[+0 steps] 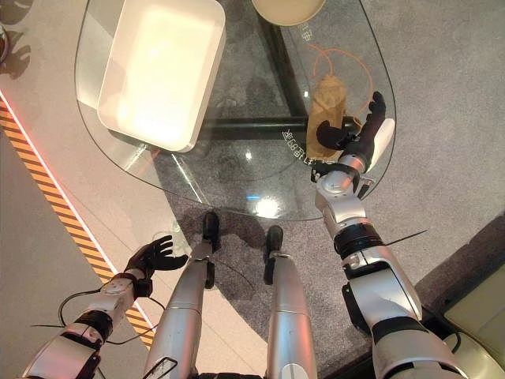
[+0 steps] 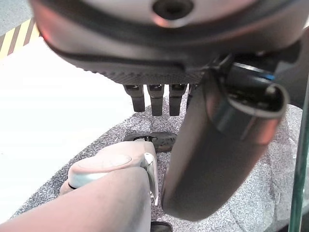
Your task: Wipe the table with a cloth and put it in the basket.
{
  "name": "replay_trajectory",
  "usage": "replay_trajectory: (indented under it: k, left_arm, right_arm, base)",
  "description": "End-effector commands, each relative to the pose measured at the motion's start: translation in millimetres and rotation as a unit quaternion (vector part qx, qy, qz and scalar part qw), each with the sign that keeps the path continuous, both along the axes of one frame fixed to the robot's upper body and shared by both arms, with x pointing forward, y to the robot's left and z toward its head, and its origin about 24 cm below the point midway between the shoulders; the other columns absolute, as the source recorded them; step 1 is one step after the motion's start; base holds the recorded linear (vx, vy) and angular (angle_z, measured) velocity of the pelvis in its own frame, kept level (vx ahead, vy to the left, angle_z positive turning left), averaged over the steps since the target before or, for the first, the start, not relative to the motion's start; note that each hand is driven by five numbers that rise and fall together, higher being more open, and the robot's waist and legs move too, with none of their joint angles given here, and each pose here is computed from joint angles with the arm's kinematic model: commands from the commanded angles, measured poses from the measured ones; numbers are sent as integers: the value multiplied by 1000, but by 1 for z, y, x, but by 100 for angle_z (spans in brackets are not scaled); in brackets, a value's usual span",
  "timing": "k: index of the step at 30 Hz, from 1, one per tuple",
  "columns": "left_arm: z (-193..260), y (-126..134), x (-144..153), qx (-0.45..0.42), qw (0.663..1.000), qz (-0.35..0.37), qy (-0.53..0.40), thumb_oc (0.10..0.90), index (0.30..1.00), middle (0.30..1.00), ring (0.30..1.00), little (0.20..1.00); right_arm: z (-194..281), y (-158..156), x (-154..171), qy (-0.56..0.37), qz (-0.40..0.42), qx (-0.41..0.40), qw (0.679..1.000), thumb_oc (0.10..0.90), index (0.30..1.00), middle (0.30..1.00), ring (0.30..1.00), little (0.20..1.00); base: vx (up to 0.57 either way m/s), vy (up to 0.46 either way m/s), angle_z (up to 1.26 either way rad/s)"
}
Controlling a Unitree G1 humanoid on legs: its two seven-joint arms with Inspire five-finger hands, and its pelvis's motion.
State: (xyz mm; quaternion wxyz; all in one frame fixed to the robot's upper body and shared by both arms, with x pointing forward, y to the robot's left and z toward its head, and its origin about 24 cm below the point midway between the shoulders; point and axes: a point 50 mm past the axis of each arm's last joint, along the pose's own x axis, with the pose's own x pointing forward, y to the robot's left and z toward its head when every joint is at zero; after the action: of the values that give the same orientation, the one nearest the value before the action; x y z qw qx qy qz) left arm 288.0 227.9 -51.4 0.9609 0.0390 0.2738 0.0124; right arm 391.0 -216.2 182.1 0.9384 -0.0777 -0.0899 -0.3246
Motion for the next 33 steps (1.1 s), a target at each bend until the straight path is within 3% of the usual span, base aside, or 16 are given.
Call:
replay_trajectory:
  k: [1, 20, 33]
  left_arm:
    - [-17, -6, -18, -16, 1000, 12, 18, 800, 900, 900, 900, 900]
    - [-18, -18, -16, -18, 1000, -2, 20, 800, 900, 900, 900, 900]
    - [-20, -23, -17, -21, 999, -10, 23, 800, 900, 900, 900, 900]
  right_arm:
    - [47, -2, 1, -68, -18, -50, 996, 800, 900, 900, 900, 900]
    - [28, 16, 13, 17, 9, -56, 998, 800, 900, 900, 900, 900]
    - [26, 1, 15, 50, -29, -77, 995, 800, 900, 900, 900, 900]
  base:
    - [0, 0, 0]
    - [2, 1, 0]
    - [0, 0, 0]
